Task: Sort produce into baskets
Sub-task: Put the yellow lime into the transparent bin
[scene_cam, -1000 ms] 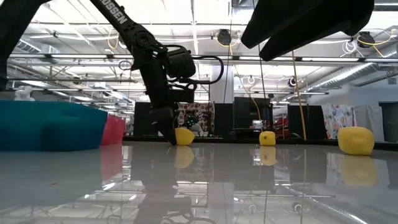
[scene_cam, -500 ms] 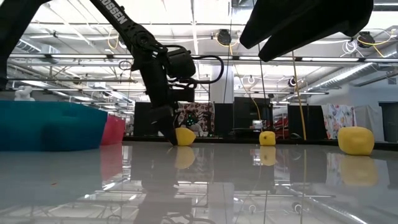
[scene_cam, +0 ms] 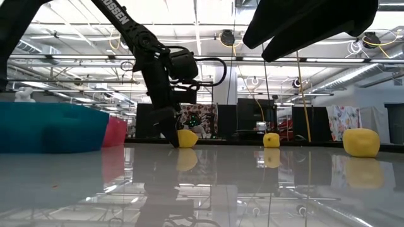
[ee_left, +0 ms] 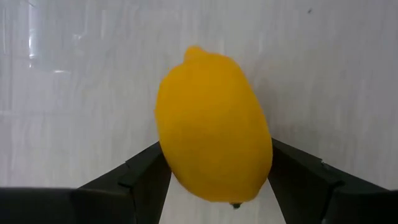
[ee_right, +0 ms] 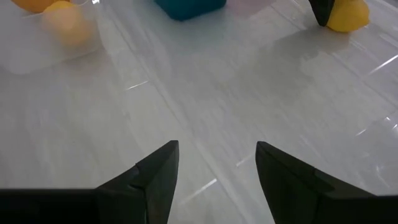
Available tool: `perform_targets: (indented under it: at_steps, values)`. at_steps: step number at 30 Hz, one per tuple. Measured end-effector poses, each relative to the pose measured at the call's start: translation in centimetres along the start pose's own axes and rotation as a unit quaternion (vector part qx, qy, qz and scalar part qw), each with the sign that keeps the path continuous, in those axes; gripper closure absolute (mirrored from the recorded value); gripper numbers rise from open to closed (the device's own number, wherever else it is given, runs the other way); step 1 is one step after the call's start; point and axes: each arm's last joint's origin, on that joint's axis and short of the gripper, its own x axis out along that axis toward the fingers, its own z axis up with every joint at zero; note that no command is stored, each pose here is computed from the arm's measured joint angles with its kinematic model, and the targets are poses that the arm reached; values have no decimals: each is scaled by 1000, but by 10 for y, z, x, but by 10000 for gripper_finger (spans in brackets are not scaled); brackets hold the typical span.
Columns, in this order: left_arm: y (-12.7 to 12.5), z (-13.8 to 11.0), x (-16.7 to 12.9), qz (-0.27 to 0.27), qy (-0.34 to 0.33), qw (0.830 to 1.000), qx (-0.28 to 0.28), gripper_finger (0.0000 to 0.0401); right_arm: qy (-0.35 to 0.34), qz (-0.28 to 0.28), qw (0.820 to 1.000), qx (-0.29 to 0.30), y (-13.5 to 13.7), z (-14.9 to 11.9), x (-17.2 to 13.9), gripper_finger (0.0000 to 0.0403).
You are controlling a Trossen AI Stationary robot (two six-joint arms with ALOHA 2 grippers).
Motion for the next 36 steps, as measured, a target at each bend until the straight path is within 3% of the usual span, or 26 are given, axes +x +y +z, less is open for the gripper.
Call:
perform_targets:
  at_steps: [10, 17, 25, 36]
  values:
    - [-1, -2, -1, -8, 7, 1000, 0, 151, 0, -2, 1000, 3, -1, 1, 2, 197]
    - [-2, 0, -2, -66, -24, 998, -3, 151, 0, -5, 1000, -9, -2, 3, 3, 197]
    - [-3, 1, -2, -80, -29, 996, -17, 151, -1, -9, 1000, -23, -3, 5, 6, 197]
    - [1, 9, -39, -90, -88, 991, -40, 151, -8, 5, 1000, -18, 1, 7, 6, 197]
